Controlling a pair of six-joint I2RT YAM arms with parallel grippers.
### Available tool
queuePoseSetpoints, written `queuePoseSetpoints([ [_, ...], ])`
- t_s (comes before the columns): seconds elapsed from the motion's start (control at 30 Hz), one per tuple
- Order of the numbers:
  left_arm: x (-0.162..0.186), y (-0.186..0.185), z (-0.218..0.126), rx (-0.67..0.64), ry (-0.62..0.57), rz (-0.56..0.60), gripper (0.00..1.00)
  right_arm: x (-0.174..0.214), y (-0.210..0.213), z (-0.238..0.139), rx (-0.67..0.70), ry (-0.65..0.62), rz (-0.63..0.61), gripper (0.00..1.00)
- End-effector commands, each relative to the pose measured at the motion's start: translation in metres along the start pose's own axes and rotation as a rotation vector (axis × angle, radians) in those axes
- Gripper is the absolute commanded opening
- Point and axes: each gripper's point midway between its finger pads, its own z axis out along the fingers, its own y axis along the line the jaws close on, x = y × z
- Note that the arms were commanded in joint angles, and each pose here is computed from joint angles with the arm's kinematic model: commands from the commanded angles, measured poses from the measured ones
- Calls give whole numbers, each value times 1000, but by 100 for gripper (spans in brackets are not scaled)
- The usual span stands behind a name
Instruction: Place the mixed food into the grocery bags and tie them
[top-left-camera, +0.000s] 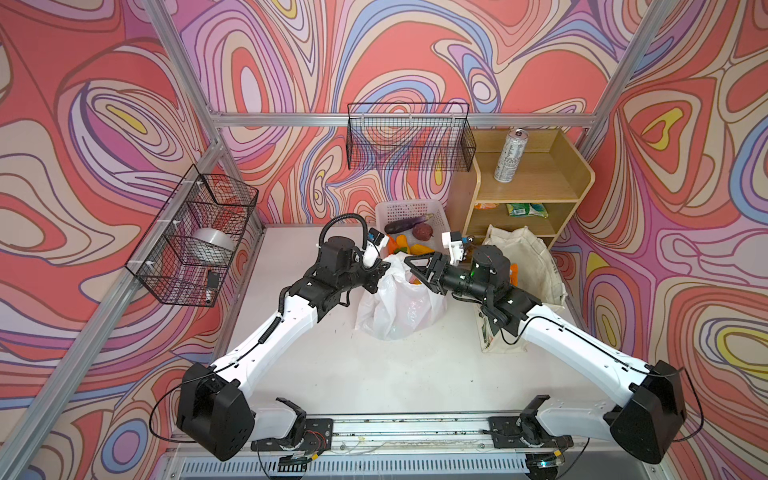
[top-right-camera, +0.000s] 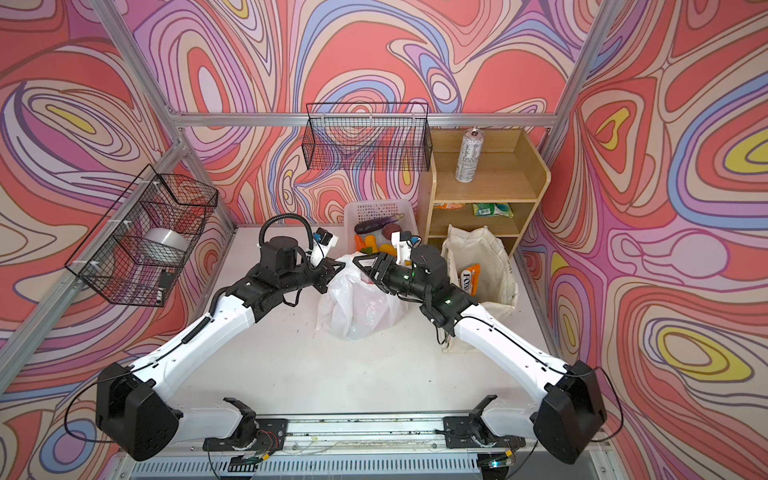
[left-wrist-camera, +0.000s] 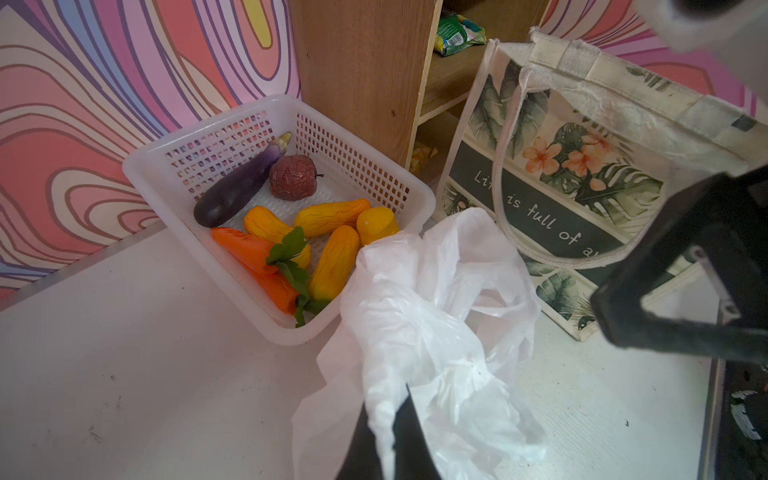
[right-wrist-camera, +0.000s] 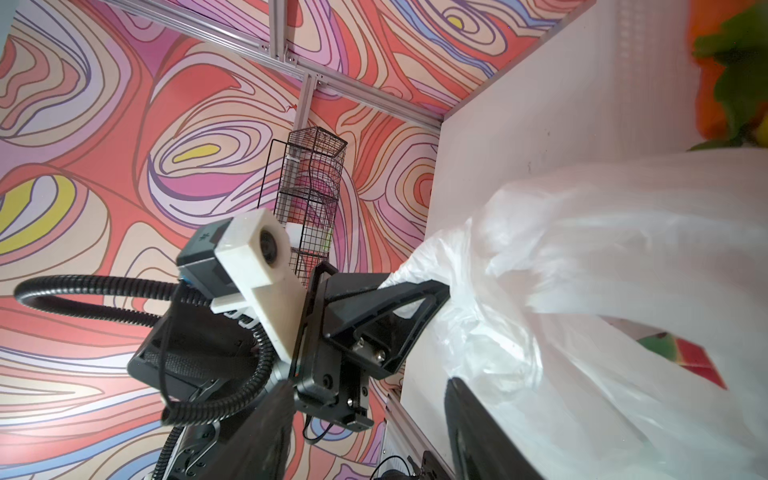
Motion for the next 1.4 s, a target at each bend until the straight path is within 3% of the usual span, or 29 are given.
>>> queuePoseSetpoints([
  [0.0,-8,-2,-4,-15,-38,40,0,1,-9,17,-30,-12,98,61],
  [0.5,-6,-24,-12,62,-57,56,0,-14,-35,57,-96,-88,263,62],
  [1.0,24,-77,-12,329,68,61,0,-18,-41,94,-204,-48,349,61],
  [1.07,27,-80,-9,349,89,57,0,-18,-40,97,-222,-37,349,54],
  [1.23,34,-72,-4,297,96,43,0,-10,-41,100,-261,4,329,13],
  [1.37,35,-64,-3,250,83,33,0,-6,-42,95,-263,27,286,0],
])
